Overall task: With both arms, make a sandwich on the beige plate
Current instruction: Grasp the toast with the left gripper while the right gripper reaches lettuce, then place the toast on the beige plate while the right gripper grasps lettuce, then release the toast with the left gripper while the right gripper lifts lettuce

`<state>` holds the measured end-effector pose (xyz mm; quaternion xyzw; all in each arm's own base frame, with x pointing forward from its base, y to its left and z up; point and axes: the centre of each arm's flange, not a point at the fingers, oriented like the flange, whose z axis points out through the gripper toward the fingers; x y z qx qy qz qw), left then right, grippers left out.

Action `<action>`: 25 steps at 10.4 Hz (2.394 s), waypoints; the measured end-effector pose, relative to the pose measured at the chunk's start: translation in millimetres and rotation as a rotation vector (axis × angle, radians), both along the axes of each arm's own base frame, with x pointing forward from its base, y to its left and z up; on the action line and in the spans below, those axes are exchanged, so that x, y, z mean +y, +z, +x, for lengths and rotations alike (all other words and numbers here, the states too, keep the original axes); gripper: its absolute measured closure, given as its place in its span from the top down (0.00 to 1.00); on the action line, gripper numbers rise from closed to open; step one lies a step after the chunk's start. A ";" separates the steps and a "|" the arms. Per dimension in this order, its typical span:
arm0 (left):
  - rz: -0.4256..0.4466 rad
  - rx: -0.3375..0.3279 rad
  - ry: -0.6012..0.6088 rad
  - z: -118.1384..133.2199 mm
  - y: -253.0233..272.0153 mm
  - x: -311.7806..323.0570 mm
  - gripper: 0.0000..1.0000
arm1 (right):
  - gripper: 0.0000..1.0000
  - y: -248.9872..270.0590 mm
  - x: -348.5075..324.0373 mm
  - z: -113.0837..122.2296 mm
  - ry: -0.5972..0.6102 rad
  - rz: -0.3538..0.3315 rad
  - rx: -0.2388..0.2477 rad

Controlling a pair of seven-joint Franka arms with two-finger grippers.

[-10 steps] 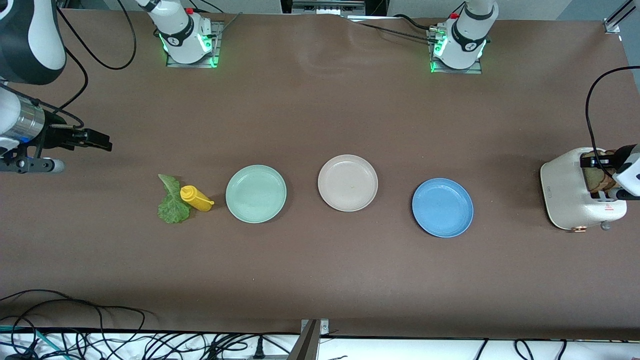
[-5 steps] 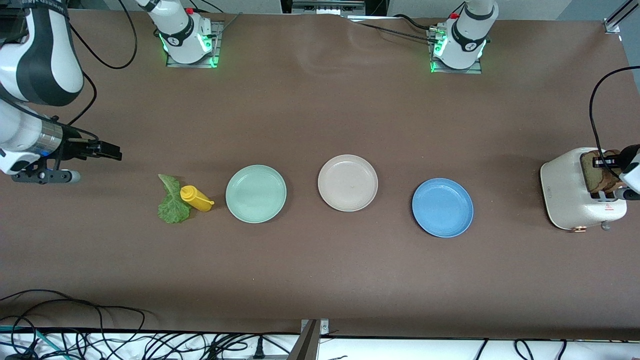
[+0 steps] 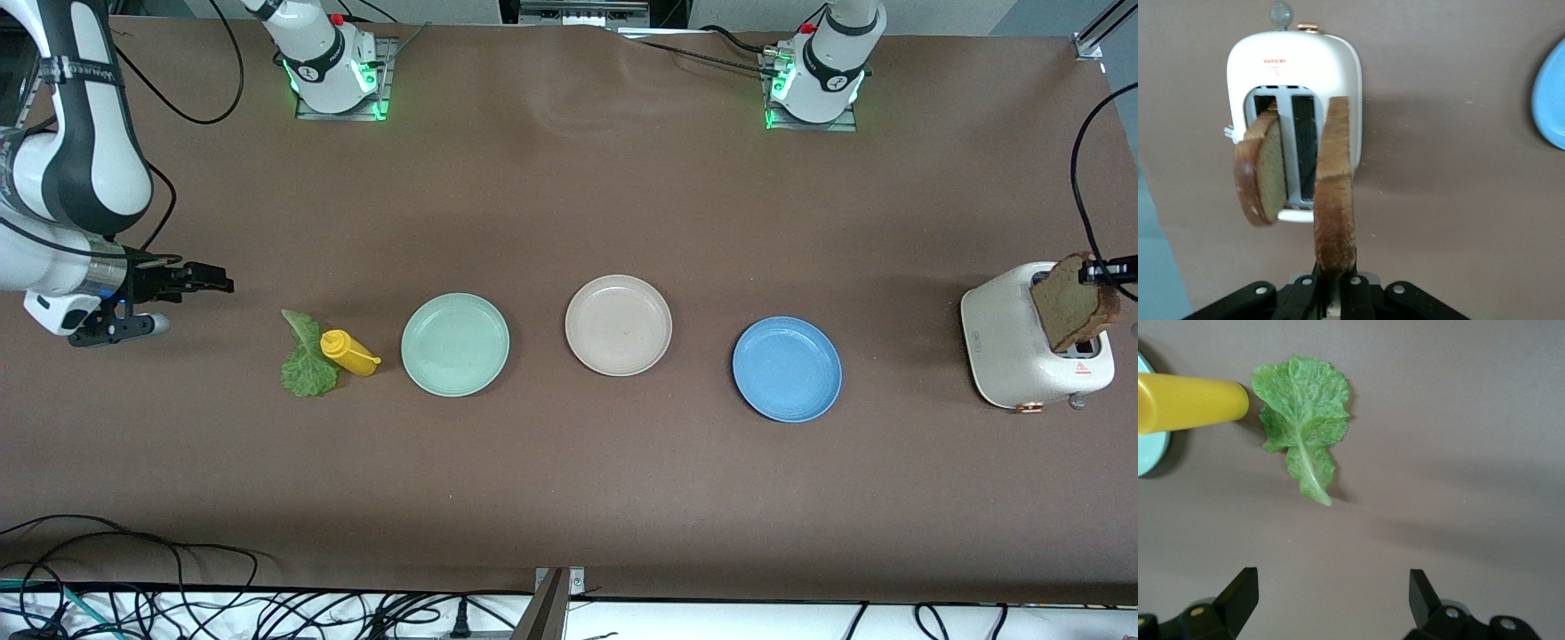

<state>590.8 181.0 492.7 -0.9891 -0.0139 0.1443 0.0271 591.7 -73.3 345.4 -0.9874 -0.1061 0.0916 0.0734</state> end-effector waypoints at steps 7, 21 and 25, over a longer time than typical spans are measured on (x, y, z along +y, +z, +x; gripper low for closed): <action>-0.620 0.082 -0.022 22.6 -36.6 -189.9 0.09 | 1.00 -88.4 29.9 11.2 0.192 0.052 0.024; -0.775 -0.054 0.053 -45.3 -271.1 -505.6 0.09 | 0.73 -165.1 61.2 16.5 0.237 0.069 0.008; -0.751 -0.093 0.054 -60.3 -294.3 -535.9 0.21 | 0.11 -159.9 66.1 21.5 0.253 0.073 -0.008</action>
